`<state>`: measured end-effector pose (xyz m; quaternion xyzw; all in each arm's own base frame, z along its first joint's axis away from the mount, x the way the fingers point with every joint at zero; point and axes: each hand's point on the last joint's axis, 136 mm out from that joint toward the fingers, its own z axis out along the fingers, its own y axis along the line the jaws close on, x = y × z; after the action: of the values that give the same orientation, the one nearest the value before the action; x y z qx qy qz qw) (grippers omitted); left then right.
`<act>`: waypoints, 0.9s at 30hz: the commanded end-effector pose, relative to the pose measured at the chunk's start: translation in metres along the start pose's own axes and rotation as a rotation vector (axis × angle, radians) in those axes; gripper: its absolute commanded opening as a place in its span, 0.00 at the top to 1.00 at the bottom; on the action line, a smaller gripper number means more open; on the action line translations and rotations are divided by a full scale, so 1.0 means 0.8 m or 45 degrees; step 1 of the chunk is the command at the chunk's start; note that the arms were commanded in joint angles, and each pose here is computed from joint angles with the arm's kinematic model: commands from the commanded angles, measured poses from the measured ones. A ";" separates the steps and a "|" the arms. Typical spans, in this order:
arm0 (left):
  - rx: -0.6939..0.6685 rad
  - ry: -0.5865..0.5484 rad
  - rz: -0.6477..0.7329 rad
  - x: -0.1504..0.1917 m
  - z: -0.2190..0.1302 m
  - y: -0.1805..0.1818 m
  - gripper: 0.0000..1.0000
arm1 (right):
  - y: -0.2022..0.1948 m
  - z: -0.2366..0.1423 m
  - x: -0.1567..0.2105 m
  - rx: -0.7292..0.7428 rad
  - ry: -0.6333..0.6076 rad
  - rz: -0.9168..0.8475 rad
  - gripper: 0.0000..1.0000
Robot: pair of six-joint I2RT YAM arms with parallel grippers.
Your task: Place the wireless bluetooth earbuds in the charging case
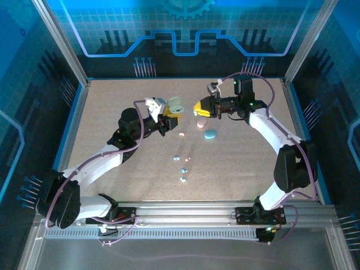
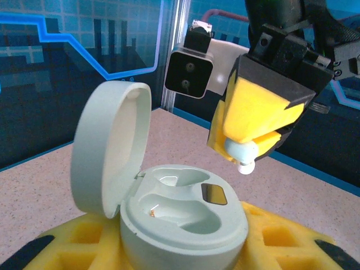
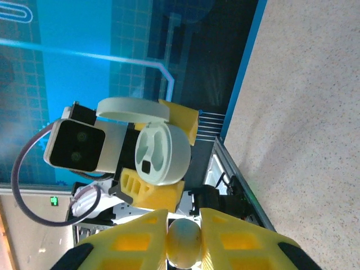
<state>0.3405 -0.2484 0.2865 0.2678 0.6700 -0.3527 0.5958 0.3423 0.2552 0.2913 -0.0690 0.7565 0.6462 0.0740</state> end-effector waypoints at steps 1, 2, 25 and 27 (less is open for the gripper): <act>0.043 0.002 0.059 0.007 0.005 -0.009 0.69 | 0.026 -0.008 -0.006 0.017 -0.052 -0.035 0.79; 0.046 0.008 0.067 0.009 0.007 -0.009 0.69 | 0.028 -0.007 -0.007 0.022 -0.058 -0.032 0.79; 0.158 -0.100 0.195 0.017 0.034 -0.024 0.69 | 0.038 0.014 -0.001 0.100 -0.073 -0.061 0.79; 0.189 -0.098 0.182 0.016 0.033 -0.029 0.69 | 0.040 0.014 0.000 0.106 -0.072 -0.076 0.79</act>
<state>0.3486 -0.2766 0.2663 0.3233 0.6266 -0.3464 0.6187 0.3430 0.2684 0.3037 -0.0461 0.7796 0.6170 0.0971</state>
